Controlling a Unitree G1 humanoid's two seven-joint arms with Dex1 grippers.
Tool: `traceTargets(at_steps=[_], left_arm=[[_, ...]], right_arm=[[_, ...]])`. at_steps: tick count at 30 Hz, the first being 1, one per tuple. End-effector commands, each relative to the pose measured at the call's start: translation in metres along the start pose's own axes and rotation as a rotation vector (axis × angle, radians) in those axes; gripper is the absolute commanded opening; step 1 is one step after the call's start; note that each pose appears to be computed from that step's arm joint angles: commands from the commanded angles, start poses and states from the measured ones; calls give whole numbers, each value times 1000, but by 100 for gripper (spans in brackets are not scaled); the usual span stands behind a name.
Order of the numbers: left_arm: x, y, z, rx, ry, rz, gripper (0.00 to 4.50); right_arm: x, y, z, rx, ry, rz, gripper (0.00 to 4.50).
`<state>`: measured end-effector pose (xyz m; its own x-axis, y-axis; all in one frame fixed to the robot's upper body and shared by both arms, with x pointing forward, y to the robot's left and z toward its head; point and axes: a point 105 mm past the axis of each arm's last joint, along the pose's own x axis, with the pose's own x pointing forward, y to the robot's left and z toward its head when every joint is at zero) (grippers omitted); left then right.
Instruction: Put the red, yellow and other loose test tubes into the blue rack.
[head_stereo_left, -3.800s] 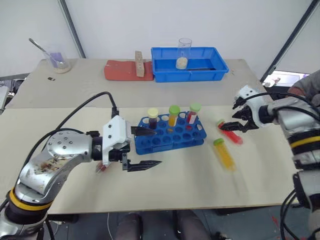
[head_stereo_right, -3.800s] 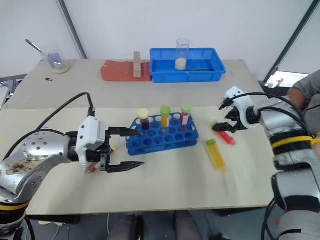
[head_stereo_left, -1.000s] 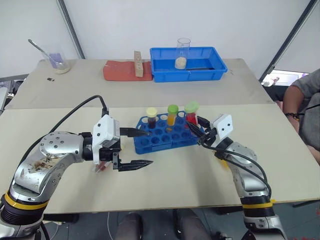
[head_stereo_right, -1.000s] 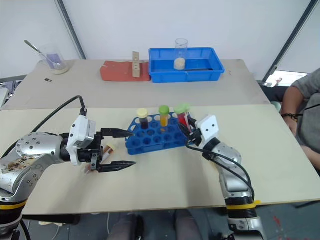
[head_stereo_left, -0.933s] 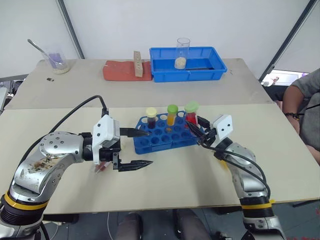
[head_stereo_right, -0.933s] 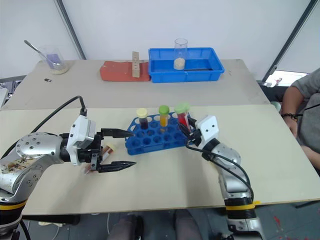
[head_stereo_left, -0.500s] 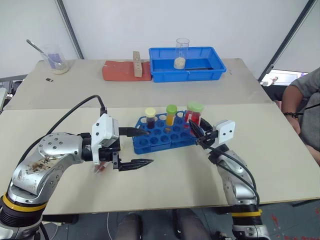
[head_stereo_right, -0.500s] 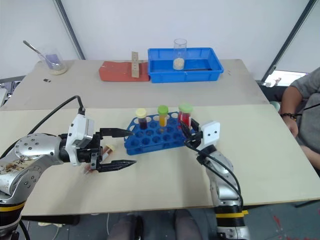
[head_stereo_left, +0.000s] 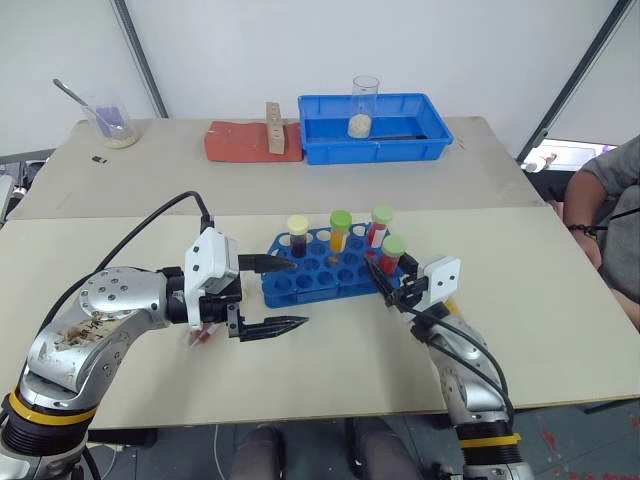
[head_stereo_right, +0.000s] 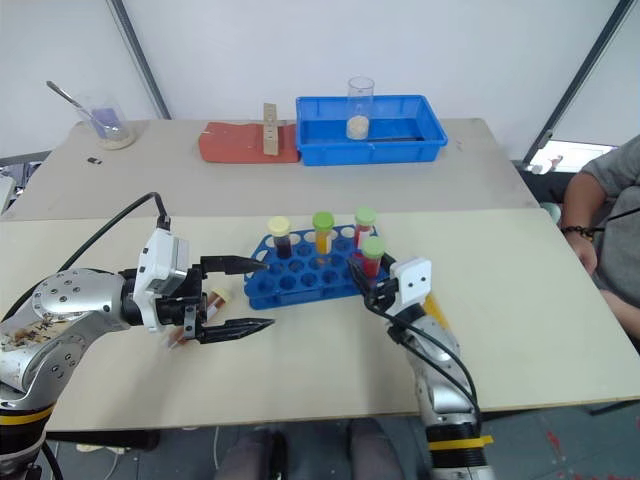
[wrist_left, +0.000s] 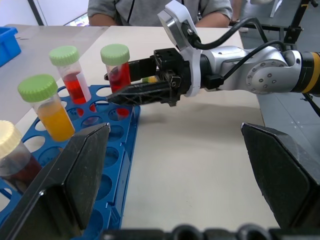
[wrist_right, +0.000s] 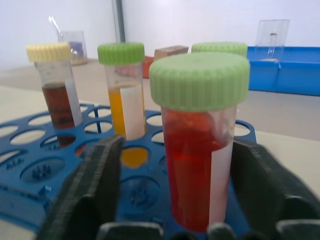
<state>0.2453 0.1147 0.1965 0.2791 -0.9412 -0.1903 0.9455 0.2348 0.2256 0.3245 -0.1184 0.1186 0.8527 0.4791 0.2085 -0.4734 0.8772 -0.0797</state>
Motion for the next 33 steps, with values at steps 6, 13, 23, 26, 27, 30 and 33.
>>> traceTargets(at_steps=[6, 13, 23, 26, 27, 30, 33], left_arm=[[1, -3, 4, 39, -19, -5, 450], [1, -6, -5, 64, 10, -10, 450], [8, -13, -9, 114, 23, -55, 450], [11, -14, -10, 116, 16, -63, 450], [12, -15, -10, 117, 15, -66, 450], [14, -17, -9, 120, 7, -77, 450], [17, -20, -8, 121, -2, -89, 450]], right_arm=[[-33, -21, 25, -158, 83, 56, 447], [-74, -30, 54, -232, 188, 136, 447], [-73, -69, 50, -242, 747, -5, 447], [-72, -77, 43, -132, 889, -33, 447], [-70, -79, 41, -97, 921, -45, 447], [-63, -81, 38, -31, 994, -59, 447], [-57, -81, 36, -11, 1057, -46, 447]])
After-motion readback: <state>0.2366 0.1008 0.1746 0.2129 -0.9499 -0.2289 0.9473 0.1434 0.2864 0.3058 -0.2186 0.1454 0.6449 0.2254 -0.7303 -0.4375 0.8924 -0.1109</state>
